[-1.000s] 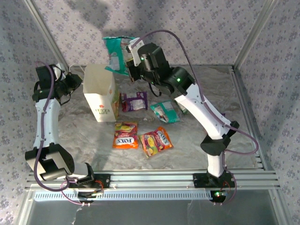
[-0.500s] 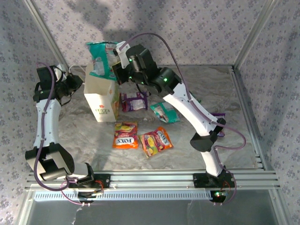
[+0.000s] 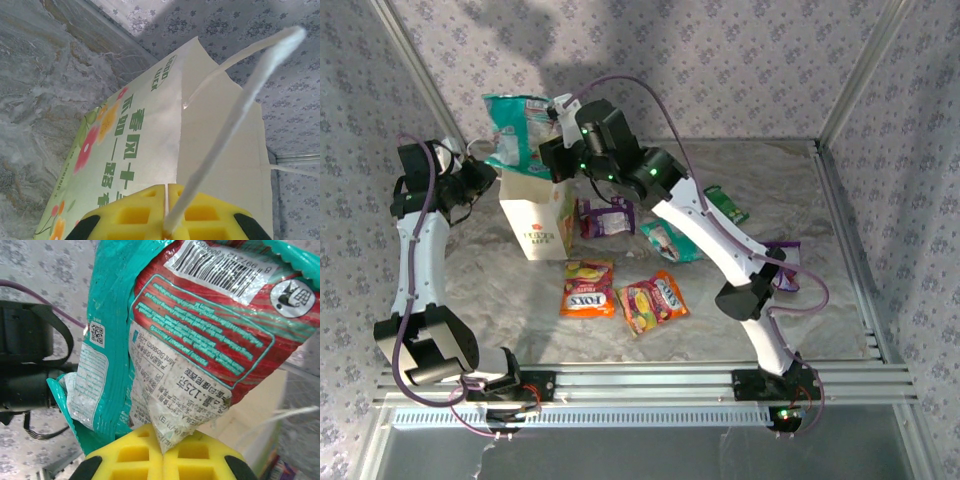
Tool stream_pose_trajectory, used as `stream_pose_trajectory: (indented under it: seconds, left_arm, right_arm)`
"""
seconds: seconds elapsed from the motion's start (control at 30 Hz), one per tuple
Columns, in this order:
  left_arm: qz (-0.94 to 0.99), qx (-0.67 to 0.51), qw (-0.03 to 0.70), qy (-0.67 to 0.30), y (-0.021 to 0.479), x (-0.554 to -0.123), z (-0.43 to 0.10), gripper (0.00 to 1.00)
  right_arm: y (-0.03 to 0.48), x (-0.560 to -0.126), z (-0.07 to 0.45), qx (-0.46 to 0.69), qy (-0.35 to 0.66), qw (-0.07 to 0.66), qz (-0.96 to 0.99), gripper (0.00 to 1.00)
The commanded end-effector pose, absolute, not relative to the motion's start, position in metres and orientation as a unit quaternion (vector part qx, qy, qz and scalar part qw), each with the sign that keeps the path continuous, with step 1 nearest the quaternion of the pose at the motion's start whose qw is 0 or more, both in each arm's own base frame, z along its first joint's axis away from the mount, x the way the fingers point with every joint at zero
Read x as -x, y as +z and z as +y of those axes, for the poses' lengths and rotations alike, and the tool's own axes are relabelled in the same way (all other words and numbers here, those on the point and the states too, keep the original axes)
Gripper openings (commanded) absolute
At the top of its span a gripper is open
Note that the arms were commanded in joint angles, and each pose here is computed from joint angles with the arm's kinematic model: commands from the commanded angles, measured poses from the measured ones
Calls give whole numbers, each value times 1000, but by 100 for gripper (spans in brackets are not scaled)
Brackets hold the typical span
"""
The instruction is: Place the snacks into the paper bag
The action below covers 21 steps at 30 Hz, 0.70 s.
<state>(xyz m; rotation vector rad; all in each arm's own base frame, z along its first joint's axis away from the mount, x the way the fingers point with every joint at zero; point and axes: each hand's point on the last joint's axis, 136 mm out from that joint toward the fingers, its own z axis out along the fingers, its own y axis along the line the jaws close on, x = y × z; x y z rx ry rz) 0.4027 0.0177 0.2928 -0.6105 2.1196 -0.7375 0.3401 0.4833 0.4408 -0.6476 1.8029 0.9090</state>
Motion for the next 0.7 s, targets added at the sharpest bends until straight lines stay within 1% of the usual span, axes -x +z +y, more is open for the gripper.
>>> stream_pose_trajectory:
  seconds: [0.0,0.23,0.5,0.67]
  left_arm:
    - [828,231,411,-303,306,-402,16,11]
    - [828,230,412,-303,307,-402,16,11]
    - [829,231,410,-303,306,-401,16,10]
    - [828,231,412,-301,307,-400,16,11]
  right_arm:
    - [480,-331,497,254,445,508,693,0]
    - [478,-336,505,249,460,506,686,0]
    - [456,-361,514,208,487,477,701,0]
    - [448,-369,516,194,496,465,707,0]
